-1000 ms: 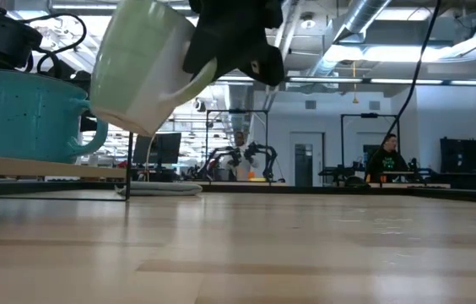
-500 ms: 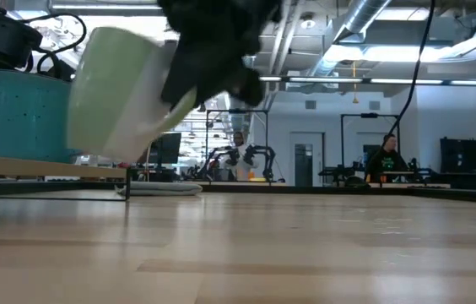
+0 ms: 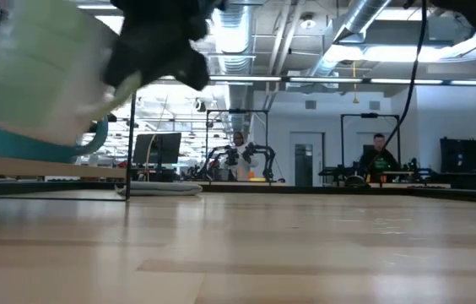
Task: Stack small to large cups/mugs on shelf
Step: Put the green mug on the shelf
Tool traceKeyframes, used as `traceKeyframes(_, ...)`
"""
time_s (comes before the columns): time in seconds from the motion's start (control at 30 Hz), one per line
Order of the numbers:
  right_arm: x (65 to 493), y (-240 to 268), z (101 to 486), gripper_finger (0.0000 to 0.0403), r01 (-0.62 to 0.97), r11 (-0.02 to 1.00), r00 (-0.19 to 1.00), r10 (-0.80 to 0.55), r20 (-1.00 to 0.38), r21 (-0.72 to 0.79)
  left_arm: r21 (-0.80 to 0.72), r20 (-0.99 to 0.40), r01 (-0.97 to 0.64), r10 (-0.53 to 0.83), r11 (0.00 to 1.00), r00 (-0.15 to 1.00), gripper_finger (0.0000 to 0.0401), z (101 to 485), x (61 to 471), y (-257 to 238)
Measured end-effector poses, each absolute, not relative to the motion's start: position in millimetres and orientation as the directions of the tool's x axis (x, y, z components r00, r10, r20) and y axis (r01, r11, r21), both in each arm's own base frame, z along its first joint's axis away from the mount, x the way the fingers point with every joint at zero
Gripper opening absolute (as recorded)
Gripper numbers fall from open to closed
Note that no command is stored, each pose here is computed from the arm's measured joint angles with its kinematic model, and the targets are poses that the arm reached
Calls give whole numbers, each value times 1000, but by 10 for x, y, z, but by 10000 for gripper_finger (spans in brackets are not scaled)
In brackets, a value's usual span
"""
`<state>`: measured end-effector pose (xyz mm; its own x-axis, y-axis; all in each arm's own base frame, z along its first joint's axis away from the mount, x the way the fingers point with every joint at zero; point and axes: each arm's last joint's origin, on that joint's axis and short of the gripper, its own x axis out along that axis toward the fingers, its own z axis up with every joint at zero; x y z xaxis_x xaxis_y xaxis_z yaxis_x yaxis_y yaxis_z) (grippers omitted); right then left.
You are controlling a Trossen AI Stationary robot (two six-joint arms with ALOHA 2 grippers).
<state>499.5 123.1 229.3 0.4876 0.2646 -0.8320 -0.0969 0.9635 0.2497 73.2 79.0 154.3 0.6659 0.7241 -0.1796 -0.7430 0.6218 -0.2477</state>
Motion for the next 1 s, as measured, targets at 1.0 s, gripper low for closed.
traceKeyframes(1.0, 5175, 1336, 2163, 71, -139, 943, 503, 331, -798, 304, -239, -181, -744, 724, 624, 666, 261, 1542, 736, 794)
